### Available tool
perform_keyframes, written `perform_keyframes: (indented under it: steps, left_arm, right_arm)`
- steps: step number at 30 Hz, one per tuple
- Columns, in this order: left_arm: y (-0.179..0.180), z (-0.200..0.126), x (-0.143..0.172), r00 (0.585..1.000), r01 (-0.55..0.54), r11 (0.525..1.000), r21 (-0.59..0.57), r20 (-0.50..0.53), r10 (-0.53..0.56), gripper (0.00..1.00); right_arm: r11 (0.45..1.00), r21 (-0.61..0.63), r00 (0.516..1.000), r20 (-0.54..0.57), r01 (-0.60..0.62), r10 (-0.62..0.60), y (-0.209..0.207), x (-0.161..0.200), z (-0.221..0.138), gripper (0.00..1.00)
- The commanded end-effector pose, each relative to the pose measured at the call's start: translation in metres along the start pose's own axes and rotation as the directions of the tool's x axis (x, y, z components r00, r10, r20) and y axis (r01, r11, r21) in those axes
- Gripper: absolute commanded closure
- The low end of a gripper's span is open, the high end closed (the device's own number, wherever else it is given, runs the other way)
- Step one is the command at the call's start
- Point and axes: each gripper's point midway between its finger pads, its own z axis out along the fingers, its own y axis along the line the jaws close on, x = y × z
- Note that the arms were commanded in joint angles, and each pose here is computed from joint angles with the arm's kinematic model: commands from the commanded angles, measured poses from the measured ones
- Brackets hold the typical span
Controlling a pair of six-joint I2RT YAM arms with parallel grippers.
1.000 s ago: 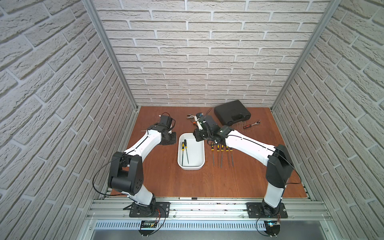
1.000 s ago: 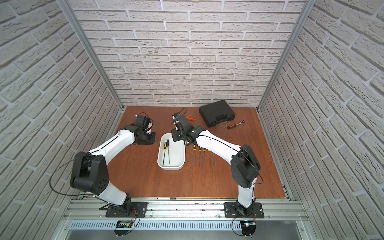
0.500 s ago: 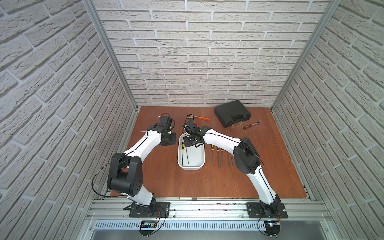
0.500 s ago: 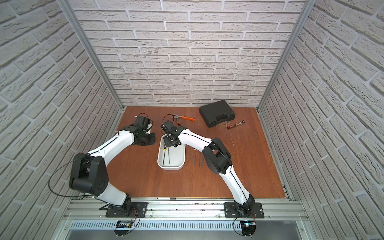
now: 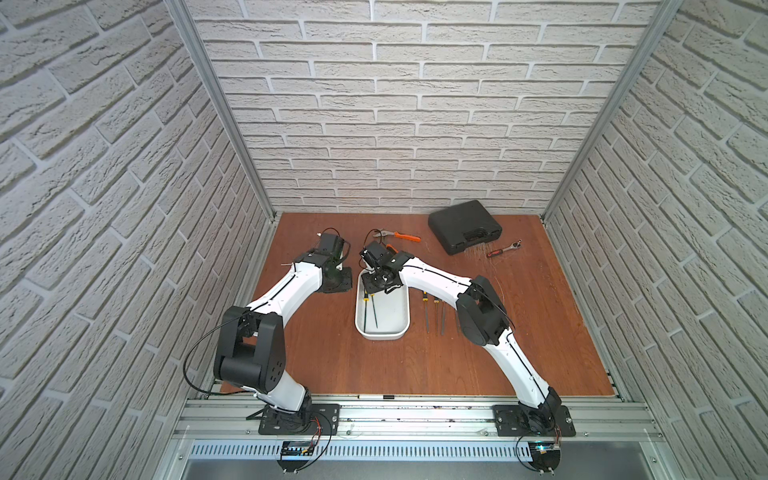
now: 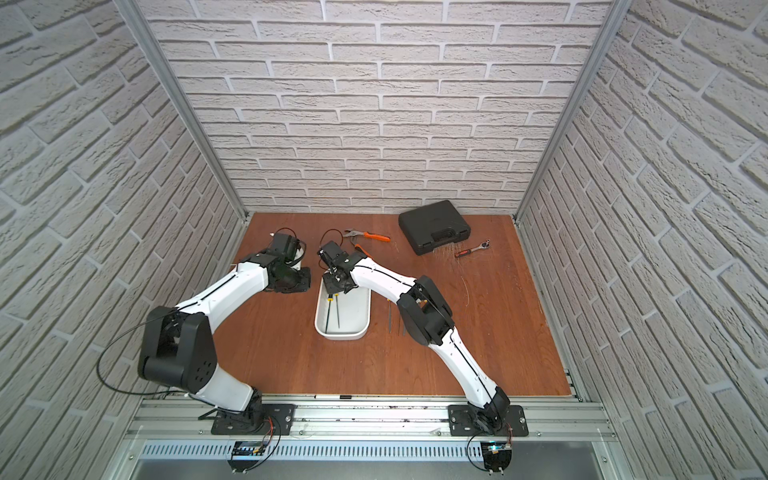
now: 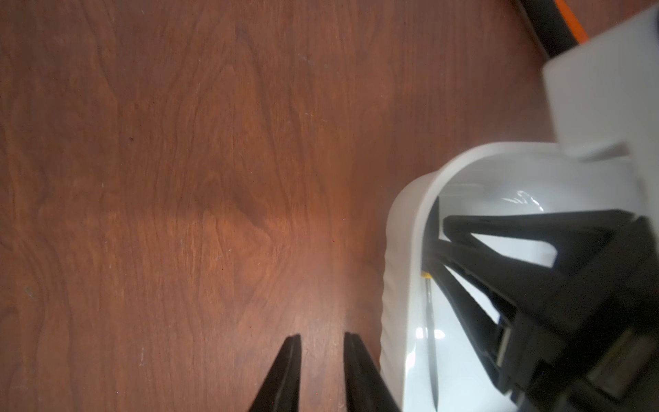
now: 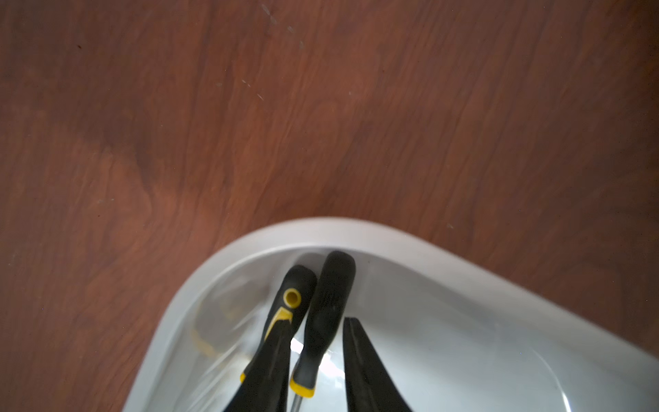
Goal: Take the file tool out of the storage box
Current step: Pick up the file tool from the storage box.
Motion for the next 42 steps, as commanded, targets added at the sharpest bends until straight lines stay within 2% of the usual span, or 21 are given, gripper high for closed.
perform_keyframes:
  steps: [1,4,12,20,25,27,31,36,42]
  left_arm:
    - [0.005,-0.008,-0.002,1.0,0.005,1.0,-0.007,0.03,-0.005,0.72]
    - [0.007,-0.007,-0.001,1.0,0.006,1.0,-0.009,0.028,-0.006,0.72]
    - [0.007,-0.008,-0.001,1.0,0.007,1.0,-0.009,0.031,-0.006,0.72]
    - [0.008,-0.008,0.0,1.0,0.006,1.0,-0.01,0.028,-0.006,0.72]
    - [0.008,-0.009,-0.002,0.999,0.008,1.0,-0.01,0.031,-0.008,0.72]
    - [0.008,-0.009,-0.003,0.999,0.006,1.0,-0.009,0.035,-0.006,0.72]
    - [0.008,-0.01,-0.003,0.999,0.009,1.0,-0.01,0.034,-0.008,0.72]
    - [0.007,-0.009,-0.003,0.999,0.007,1.0,-0.007,0.031,-0.007,0.72]
    - [0.007,-0.012,-0.007,0.999,0.006,1.0,-0.008,0.036,-0.005,0.72]
  right_arm:
    - [1.0,0.02,1.0,-0.006,-0.007,0.007,0.0,0.001,0.0,0.73]
    - [0.999,0.036,1.0,-0.022,-0.007,0.007,-0.004,0.005,0.003,0.77]
    - [0.999,0.05,0.999,-0.053,-0.009,0.012,-0.008,0.013,0.009,0.8]
    - [0.994,0.106,0.999,-0.043,-0.001,0.006,-0.02,0.011,0.003,0.71]
    - [0.994,0.106,0.999,-0.031,-0.03,0.033,-0.03,0.005,-0.001,0.71]
    - [0.994,0.099,0.999,-0.037,-0.036,0.04,-0.033,0.005,0.001,0.75]
    - [0.997,0.064,0.998,-0.042,-0.042,0.045,-0.027,0.006,0.002,0.97]
    - [0.997,-0.003,0.997,0.024,-0.072,0.072,-0.016,-0.008,-0.017,0.98]
    - [0.987,-0.12,0.981,0.149,-0.107,0.124,-0.003,-0.035,-0.069,0.97]
